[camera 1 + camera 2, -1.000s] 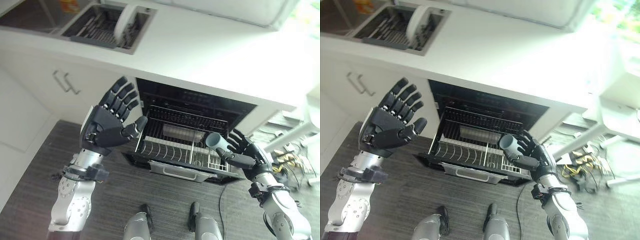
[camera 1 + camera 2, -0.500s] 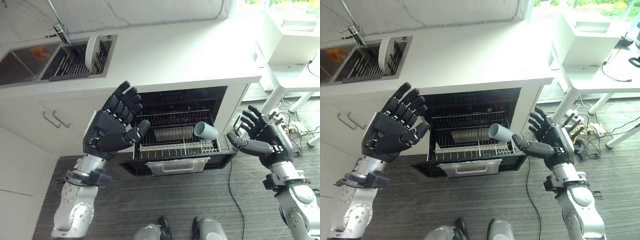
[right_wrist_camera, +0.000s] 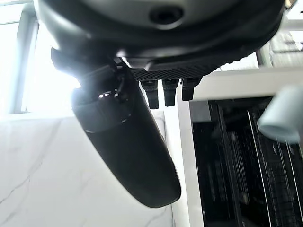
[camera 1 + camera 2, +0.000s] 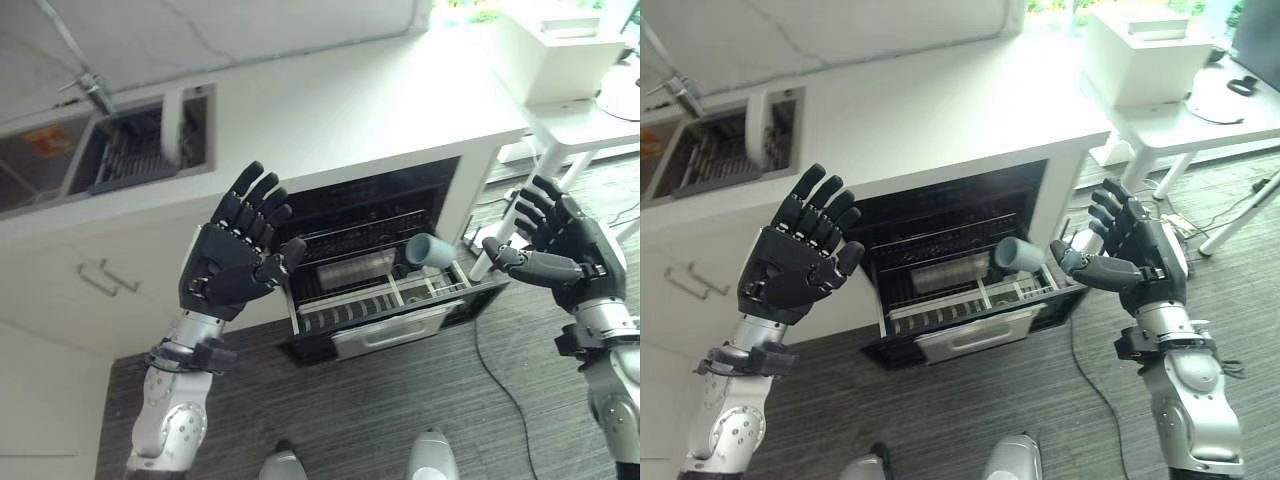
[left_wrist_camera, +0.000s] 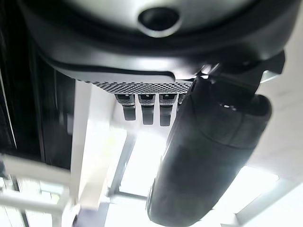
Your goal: Place the dishes in the dishwasher.
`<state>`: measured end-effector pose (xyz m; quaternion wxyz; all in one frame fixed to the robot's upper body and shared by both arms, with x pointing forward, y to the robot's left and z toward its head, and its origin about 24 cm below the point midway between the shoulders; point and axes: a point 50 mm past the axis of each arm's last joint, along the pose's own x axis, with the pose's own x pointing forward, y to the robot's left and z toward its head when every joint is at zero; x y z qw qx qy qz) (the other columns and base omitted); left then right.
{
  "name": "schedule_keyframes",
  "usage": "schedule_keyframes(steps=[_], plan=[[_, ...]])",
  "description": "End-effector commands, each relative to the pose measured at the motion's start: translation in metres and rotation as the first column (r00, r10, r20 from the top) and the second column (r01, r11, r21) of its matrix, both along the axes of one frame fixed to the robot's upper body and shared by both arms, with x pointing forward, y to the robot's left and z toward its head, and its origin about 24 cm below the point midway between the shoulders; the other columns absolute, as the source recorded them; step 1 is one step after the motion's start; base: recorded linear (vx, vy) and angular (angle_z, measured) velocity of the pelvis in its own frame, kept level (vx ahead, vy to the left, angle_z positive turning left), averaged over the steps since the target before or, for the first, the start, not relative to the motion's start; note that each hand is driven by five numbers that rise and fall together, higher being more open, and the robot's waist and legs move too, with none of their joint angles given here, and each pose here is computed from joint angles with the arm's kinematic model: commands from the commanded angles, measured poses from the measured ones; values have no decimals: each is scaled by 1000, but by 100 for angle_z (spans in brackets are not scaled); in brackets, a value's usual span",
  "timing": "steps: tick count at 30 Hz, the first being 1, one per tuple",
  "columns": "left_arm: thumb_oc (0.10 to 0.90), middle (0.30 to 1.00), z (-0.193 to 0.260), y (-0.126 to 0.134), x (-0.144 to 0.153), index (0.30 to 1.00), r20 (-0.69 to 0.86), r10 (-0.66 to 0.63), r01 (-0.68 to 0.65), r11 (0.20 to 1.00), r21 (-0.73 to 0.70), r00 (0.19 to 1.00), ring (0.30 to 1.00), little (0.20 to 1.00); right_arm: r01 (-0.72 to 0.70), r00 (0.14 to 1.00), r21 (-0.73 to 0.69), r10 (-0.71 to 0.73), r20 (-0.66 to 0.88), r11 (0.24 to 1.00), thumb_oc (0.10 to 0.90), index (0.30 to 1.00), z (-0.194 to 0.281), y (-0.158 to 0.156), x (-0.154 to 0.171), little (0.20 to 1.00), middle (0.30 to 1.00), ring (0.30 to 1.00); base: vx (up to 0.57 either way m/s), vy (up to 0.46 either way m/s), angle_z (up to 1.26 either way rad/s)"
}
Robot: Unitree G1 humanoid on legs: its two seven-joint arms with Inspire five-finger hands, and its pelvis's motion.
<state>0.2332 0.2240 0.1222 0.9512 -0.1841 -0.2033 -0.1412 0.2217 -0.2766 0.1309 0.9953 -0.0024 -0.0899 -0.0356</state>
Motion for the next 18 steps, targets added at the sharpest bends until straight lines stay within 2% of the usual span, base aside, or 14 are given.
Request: schedule_keyframes(steps=[1, 4, 7, 10, 18], plan=[[800, 900, 60, 12, -19, 900, 300, -38, 13, 996, 84, 953, 900, 900, -50, 935, 1, 46, 352, 999, 800, 900, 56, 9, -2, 900, 900, 900, -35, 581, 27], [800, 900, 65, 12, -19, 900, 306, -44, 14, 995, 97, 951, 900, 900, -46, 941, -28, 52, 334, 999, 800, 900, 51, 21, 6, 900, 900, 900, 0, 521, -52], [800, 900, 64, -6, -7, 900, 298, -98, 67, 991, 112, 949, 900, 900, -41, 944, -5, 41, 328, 999, 800, 900, 50, 22, 8, 900, 900, 900, 48, 361, 22], [800, 900, 65, -13, -5, 900, 303, -117, 85, 990, 117, 946, 900, 900, -32, 942, -16, 35, 333, 999, 800, 900, 50, 17, 4, 900, 900, 900, 17, 71, 59], [800, 900, 69, -16, -11, 900, 352, -111, 53, 984, 172, 929, 900, 900, -35, 941, -13, 38, 336, 999, 800, 900, 52, 22, 8, 900, 900, 900, 46, -30, 6]])
